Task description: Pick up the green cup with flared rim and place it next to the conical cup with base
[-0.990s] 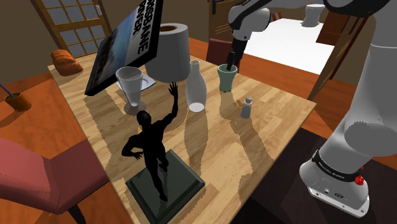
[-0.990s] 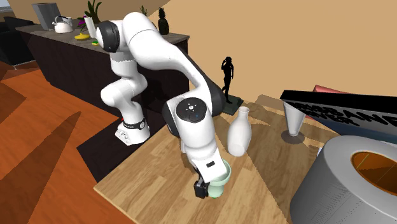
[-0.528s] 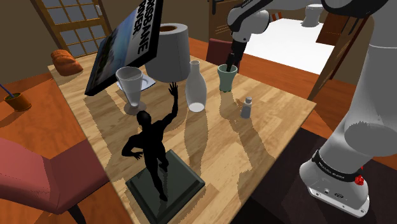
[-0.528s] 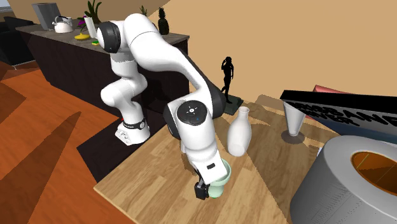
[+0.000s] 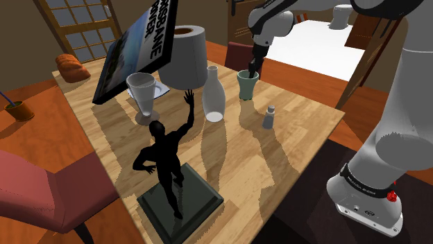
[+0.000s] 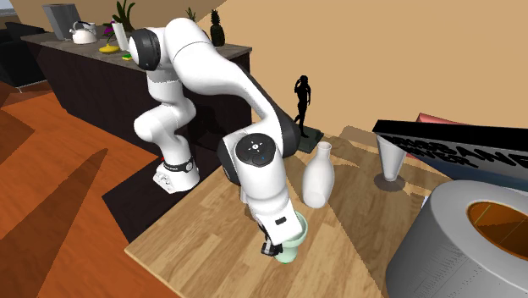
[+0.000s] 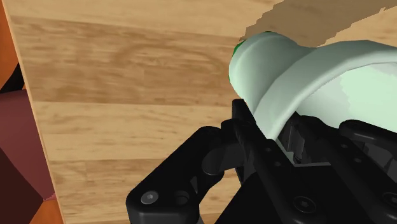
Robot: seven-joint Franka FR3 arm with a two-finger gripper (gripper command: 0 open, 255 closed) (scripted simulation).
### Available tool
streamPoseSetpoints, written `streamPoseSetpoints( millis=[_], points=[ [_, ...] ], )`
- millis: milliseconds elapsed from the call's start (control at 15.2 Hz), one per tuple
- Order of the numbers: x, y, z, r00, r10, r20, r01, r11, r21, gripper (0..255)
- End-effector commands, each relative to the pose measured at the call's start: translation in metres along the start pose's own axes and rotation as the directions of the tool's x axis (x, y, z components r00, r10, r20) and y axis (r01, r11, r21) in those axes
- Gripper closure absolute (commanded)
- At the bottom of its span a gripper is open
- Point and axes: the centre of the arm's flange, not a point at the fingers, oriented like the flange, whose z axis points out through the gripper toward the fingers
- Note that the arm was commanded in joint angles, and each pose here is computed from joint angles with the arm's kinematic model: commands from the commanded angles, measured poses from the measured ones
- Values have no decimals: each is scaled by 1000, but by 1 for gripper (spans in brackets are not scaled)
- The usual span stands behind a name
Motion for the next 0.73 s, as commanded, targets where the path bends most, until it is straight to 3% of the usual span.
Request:
streamPoseSetpoints(
  millis=[0, 660],
  points=[
    [0, 1, 0, 1000, 1, 0, -1, 1000, -1, 255],
    [5, -6, -41, 1000, 1, 0, -1, 1000, -1, 255]
  ],
)
